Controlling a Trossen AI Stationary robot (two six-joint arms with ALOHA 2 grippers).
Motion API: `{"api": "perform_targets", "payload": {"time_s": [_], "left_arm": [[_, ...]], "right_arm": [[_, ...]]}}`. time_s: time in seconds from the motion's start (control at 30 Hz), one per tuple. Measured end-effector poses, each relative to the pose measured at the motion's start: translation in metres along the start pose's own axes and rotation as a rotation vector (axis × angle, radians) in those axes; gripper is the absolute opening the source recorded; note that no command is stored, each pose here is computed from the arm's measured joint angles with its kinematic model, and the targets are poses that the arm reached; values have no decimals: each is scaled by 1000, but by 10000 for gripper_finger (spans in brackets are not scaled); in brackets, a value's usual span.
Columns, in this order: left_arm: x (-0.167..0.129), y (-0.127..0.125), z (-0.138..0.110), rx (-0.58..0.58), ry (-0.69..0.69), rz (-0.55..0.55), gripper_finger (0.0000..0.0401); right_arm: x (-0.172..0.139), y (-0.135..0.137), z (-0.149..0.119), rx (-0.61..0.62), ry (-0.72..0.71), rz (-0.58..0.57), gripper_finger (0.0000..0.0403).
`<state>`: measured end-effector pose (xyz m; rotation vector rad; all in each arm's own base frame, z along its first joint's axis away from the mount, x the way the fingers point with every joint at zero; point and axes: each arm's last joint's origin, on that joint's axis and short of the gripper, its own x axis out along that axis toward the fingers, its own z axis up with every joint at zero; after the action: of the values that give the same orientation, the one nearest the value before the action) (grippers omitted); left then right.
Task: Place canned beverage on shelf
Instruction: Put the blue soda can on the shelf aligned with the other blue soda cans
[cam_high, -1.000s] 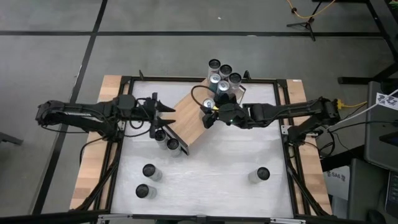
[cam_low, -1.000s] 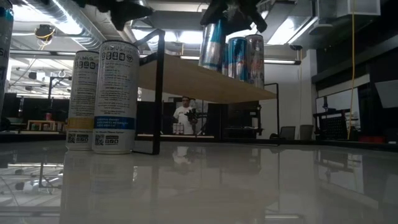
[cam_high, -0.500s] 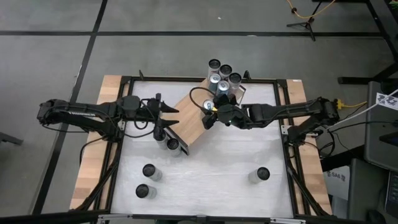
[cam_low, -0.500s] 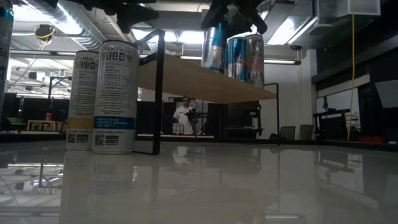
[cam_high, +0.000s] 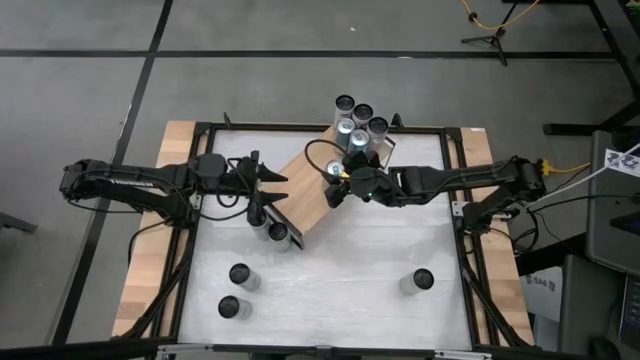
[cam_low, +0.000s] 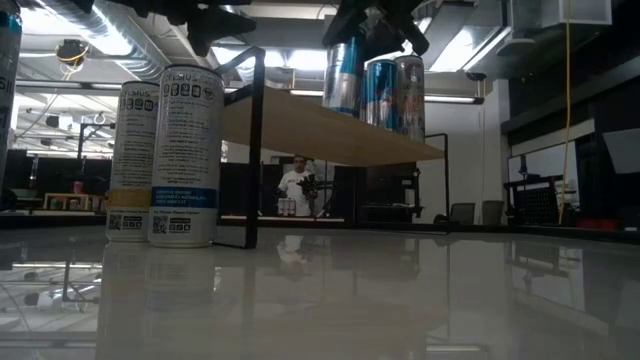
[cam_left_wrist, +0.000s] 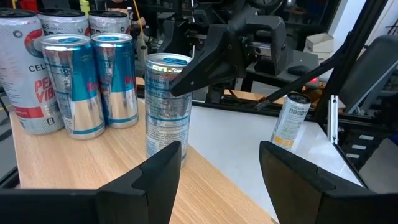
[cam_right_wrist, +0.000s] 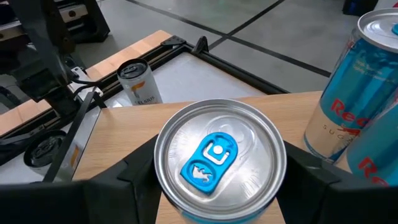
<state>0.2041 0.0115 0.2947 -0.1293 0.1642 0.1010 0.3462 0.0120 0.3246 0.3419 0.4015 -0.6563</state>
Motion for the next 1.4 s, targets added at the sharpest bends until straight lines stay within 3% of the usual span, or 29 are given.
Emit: {"api": "perform_targets", "payload": {"time_s": [0.13, 0.47, 0.8, 1.1, 1.4], "left_arm": [[0, 0, 0, 0, 0, 0, 210], [0, 0, 0, 0, 1, 0, 210], [0, 0, 0, 0, 1, 0, 210], [0, 0, 0, 0, 1, 0, 210], [0, 0, 0, 0, 1, 0, 210]], "right_arm": [[0, 0, 0, -4, 1, 3, 241], [0, 0, 0, -5, 3, 5, 327], [-2, 2, 5, -4, -10, 12, 335], [-16, 10, 30, -117, -14, 116, 335], [-37, 13, 59, -341, -46, 145, 336]]}}
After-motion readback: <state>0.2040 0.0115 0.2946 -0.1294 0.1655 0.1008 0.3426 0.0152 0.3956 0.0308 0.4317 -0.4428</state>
